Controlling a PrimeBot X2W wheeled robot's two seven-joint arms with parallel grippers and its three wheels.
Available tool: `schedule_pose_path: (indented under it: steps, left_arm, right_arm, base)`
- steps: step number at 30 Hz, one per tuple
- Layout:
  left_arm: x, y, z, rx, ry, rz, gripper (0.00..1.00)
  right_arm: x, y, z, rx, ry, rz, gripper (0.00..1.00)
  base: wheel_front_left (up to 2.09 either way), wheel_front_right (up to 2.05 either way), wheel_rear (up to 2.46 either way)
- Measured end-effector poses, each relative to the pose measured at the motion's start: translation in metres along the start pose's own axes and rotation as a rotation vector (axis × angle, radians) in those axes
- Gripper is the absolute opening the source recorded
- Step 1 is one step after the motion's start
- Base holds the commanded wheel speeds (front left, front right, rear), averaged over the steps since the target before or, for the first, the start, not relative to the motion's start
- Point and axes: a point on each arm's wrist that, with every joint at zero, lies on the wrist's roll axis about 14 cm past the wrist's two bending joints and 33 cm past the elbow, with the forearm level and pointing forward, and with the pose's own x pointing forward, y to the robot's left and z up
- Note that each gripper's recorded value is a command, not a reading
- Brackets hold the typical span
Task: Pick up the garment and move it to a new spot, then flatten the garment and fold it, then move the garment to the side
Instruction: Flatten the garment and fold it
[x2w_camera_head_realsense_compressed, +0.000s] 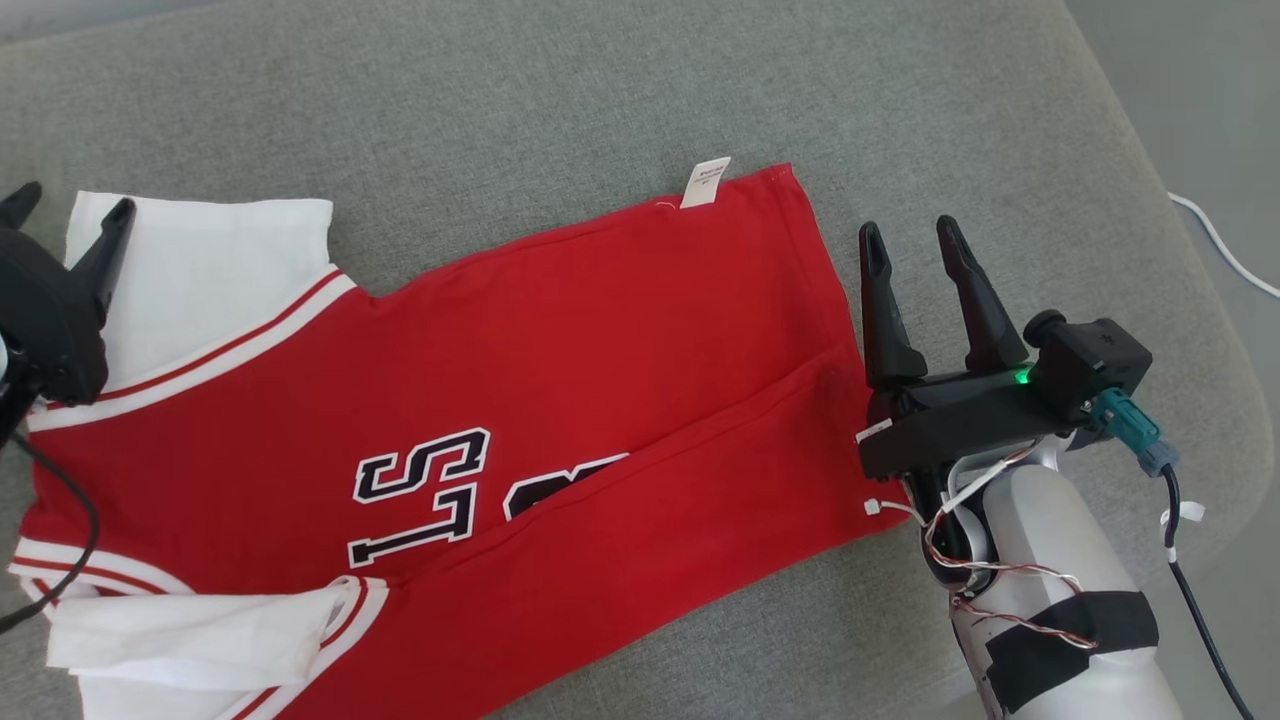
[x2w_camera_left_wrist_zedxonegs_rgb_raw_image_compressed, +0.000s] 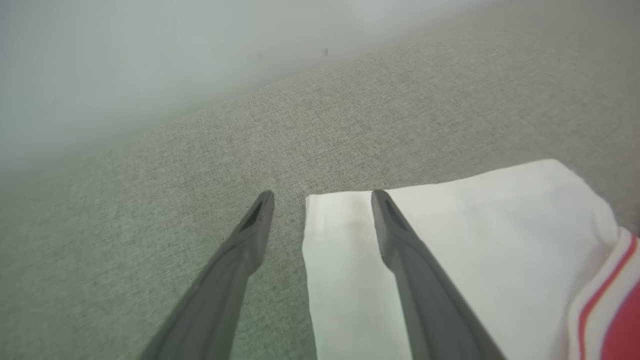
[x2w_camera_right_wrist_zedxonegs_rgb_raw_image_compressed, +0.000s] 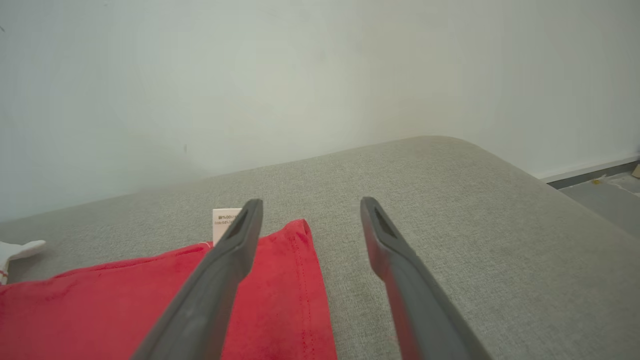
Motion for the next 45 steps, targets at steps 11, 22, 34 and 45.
schedule_pose_path:
  steps: [11, 22, 34, 45]
  left_arm:
    - [0.010, 0.002, -0.019, -0.116, 0.078, -0.005, 0.41]
    - [0.000, -0.006, -0.002, -0.109, -0.005, -0.025, 0.00]
    - [-0.026, -0.019, 0.023, -0.075, -0.134, -0.069, 0.00]
    - [-0.028, -0.020, 0.024, -0.065, -0.164, -0.083, 0.00]
  right_arm:
    - [0.004, 0.002, -0.008, 0.000, 0.023, 0.007, 1.00]
    - [0.028, 0.010, -0.032, -0.058, 0.128, 0.060, 1.00]
    - [0.058, 0.000, -0.054, -0.086, 0.309, 0.065, 1.00]
    - [0.073, 0.010, -0.070, -0.055, 0.407, 0.082, 0.00]
  base:
    - [0.00, 0.00, 0.00]
    - [0.00, 0.00, 0.00]
    - [0.00, 0.00, 0.00]
    - [0.00, 0.00, 0.00]
